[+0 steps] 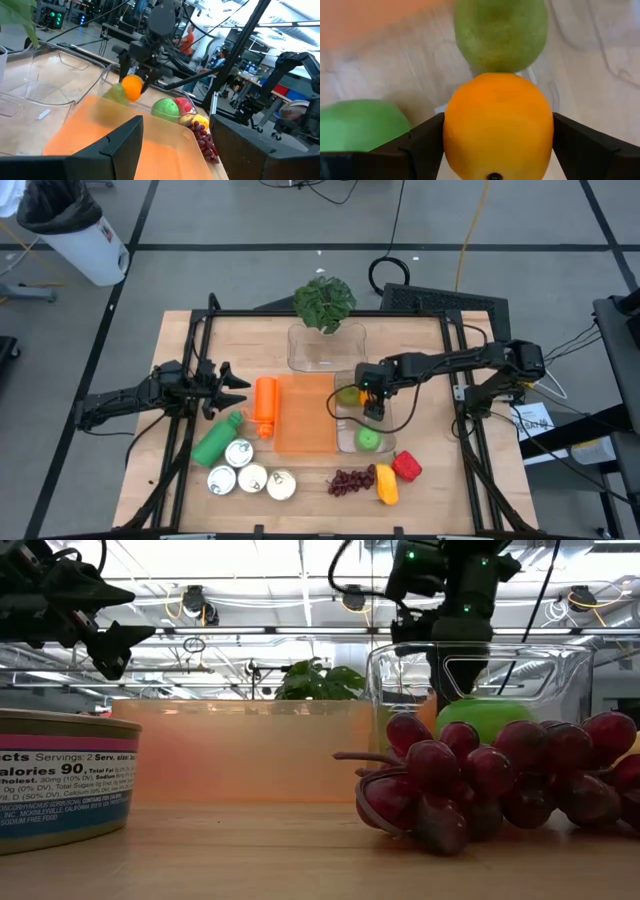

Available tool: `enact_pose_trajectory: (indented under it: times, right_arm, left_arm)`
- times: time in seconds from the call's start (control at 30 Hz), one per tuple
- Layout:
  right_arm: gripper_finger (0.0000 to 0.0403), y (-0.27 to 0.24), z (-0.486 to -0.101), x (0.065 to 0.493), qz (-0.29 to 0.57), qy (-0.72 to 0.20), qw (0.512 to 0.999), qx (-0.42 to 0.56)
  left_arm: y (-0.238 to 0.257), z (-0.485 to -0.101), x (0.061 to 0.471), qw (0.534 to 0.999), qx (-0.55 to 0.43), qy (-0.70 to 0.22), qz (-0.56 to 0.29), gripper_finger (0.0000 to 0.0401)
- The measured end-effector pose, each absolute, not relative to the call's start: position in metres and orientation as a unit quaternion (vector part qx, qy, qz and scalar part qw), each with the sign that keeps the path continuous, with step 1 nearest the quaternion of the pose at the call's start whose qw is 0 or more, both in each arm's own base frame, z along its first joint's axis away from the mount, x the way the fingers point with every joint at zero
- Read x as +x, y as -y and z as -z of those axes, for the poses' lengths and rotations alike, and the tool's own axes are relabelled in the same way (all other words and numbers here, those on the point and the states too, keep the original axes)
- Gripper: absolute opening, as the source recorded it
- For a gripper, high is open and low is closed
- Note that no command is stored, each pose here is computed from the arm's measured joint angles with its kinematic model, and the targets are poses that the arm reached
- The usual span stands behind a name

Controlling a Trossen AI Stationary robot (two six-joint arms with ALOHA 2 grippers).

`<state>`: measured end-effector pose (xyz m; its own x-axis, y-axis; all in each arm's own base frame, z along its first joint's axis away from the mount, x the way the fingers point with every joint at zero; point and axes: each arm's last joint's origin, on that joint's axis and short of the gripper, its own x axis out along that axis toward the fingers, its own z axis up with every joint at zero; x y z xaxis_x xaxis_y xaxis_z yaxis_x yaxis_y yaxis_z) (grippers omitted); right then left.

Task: Pick & Place Food Item
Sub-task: Put the orange into the bottom transparent bin, then put the red bell pepper into the bottom transparent bin

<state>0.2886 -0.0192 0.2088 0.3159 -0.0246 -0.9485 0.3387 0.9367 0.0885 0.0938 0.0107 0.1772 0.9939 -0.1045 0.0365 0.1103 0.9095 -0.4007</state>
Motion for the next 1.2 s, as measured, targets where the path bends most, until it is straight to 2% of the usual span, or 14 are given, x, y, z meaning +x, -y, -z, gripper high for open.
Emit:
enact_pose_trajectory:
  times: [0.27, 0.67, 0.97, 1.2]
  right_arm:
    - [0.0310, 0.019, -0.205, 0.292, 0.105, -0.574, 0.803, 0.125]
    - [0.0346, 0.019, -0.206, 0.293, 0.089, -0.572, 0.809, 0.106]
    - [0.0347, 0.019, -0.206, 0.294, 0.084, -0.568, 0.813, 0.099]
    - [0.0347, 0.019, -0.221, 0.287, 0.082, -0.549, 0.826, 0.099]
  left_arm:
    - [-0.011, -0.177, 0.094, 0.977, -0.206, 0.007, 0.055, 0.0243]
    - [-0.011, -0.177, 0.094, 0.977, -0.206, 0.007, 0.055, 0.0244]
    - [-0.011, -0.177, 0.094, 0.977, -0.206, 0.007, 0.055, 0.0243]
    - [-0.011, -0.177, 0.094, 0.977, -0.206, 0.007, 0.055, 0.0243]
